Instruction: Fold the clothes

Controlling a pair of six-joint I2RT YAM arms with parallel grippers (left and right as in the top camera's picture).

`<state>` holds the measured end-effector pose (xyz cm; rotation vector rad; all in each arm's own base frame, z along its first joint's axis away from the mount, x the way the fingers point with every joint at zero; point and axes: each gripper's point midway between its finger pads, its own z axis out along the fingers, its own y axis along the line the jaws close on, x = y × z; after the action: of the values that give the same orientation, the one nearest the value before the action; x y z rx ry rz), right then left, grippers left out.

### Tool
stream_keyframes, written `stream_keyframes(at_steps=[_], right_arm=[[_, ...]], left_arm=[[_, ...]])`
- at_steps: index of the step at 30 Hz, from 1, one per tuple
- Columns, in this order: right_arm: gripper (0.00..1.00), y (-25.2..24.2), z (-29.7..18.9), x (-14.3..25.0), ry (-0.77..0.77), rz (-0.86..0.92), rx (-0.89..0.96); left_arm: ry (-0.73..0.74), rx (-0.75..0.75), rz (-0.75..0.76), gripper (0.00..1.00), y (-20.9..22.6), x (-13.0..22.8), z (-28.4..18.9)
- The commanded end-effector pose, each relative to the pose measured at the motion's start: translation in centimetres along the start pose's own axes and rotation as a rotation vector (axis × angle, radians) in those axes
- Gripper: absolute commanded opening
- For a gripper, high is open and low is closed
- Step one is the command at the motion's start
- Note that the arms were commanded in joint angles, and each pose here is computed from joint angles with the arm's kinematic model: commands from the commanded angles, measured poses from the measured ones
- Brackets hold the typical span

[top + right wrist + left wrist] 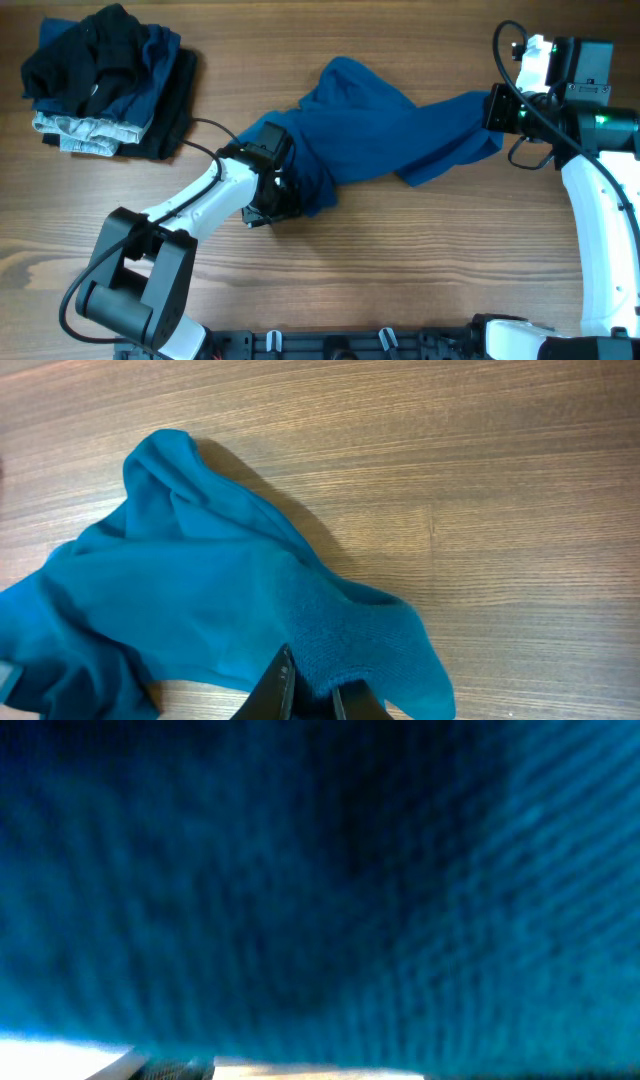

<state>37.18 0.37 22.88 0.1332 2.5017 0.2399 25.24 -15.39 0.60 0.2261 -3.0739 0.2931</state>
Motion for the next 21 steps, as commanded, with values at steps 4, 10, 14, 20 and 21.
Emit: stream_keyframes(at_steps=[4,10,14,20,21], right_arm=[[0.10,-0.3,0.0,0.0,-0.001,-0.006,0.010],[0.10,-0.3,0.0,0.0,-0.001,-0.006,0.010],[0.09,-0.3,0.0,-0.1,-0.005,-0.009,0.010],[0.04,-0.2,-0.3,-0.9,-0.036,-0.010,0.004],[0.04,-0.1,-0.7,-1.1,-0.045,-0.011,0.004]], left_arm=[[-0.084,-0.013,-0.002,0.66,-0.1,-1.9,0.6],[-0.119,-0.015,0.001,0.13,-0.2,-2.6,0.5],[-0.140,0.008,-0.013,0.04,-0.7,-3.2,-0.9],[-0.461,0.134,0.012,0.04,-2.8,-8.1,-17.8],[-0.556,0.149,0.003,0.04,-2.7,-8.9,-21.7]])
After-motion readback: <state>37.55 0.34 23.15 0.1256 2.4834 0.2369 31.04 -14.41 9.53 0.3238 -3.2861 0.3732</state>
